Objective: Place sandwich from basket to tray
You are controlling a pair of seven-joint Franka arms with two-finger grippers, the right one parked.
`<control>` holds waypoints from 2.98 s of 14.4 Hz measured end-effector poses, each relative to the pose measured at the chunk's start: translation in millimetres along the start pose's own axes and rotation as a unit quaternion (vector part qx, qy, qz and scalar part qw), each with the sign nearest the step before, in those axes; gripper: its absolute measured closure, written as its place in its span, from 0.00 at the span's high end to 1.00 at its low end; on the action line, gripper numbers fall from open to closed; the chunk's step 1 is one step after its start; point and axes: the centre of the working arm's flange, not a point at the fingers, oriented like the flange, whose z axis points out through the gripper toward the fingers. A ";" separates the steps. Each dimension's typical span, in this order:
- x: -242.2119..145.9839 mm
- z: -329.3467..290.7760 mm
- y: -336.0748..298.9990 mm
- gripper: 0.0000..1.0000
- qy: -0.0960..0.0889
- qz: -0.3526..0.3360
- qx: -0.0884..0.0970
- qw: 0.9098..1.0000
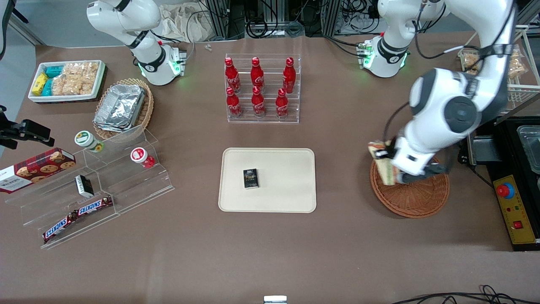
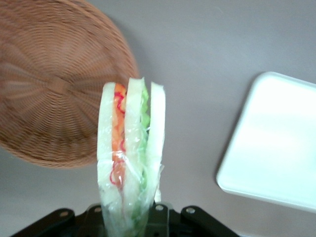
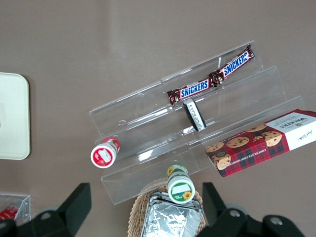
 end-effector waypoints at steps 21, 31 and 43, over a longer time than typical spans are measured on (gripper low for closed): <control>-32.1 194.5 176.4 0.19 0.032 0.166 -0.037 0.985; -19.0 156.7 181.6 0.91 0.062 0.120 -0.056 0.989; -13.0 -84.8 69.1 1.00 0.062 0.035 -0.018 0.997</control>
